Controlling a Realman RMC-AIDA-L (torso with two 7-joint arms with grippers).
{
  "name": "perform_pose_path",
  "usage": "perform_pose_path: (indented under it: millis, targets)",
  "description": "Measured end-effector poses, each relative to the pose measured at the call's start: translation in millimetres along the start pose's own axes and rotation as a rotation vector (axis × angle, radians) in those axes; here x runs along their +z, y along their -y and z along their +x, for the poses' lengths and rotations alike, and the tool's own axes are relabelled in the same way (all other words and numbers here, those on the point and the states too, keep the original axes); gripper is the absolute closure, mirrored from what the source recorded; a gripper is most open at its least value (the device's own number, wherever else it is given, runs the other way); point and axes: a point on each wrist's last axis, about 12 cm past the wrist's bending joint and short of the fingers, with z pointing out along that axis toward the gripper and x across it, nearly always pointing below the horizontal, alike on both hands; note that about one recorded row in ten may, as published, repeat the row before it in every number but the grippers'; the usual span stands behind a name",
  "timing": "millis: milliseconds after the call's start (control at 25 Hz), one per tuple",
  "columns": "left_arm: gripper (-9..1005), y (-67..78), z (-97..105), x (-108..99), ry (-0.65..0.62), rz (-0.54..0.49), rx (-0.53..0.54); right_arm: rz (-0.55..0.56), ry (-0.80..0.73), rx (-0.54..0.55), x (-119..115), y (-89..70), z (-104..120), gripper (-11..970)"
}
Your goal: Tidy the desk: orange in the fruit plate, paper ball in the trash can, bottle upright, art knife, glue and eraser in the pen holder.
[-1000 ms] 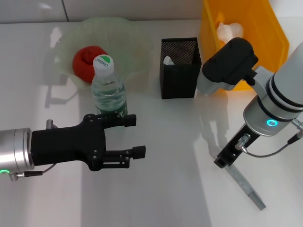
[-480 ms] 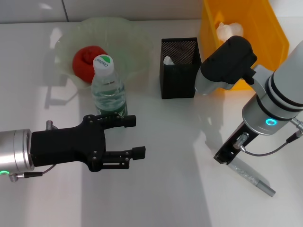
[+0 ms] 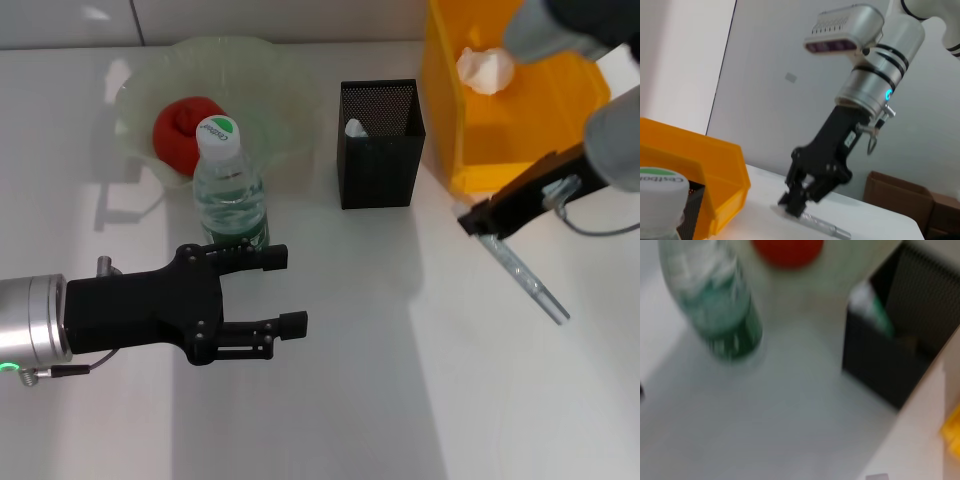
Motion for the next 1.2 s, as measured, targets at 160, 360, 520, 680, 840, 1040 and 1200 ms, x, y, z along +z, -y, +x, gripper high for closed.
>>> perform_pose_path:
  millis: [160,360,520,680,840,1040,1200]
  targets:
    - [169,0.8,1.1,0.0,0.001,-0.001,-0.004,-0.055,0.336,0.075,-33.3,27.3,12.7,824]
    - [169,1.9,2.7,-1.6,0.011,-0.013,-0.011,-0.109,0.724,0.133,-31.3,65.6,43.3,825]
    - [169,1.2,1.9,-2.2,0.024,-0.024,-0.011,-0.184,0.97,0.164,-2.5,79.1,58.6,826]
    - [169,1.3,2.1,-2.3,0.023,-0.023,-0.014,-0.23,1.146,0.217,34.0,81.6,57.9,827]
    - [169,1.5,2.2,-2.3,0.022,-0.023,-0.016,-0.235,1.147,0.228,50.7,80.0,45.4,827]
    - [169,2.5,3.7,-3.9,0.021,-0.025,-0.019,-0.223,1.086,0.234,73.9,76.0,29.3,828]
    - [169,2.8,4.4,-5.7,0.019,-0.028,-0.019,-0.206,1.055,0.231,80.1,76.0,23.9,780]
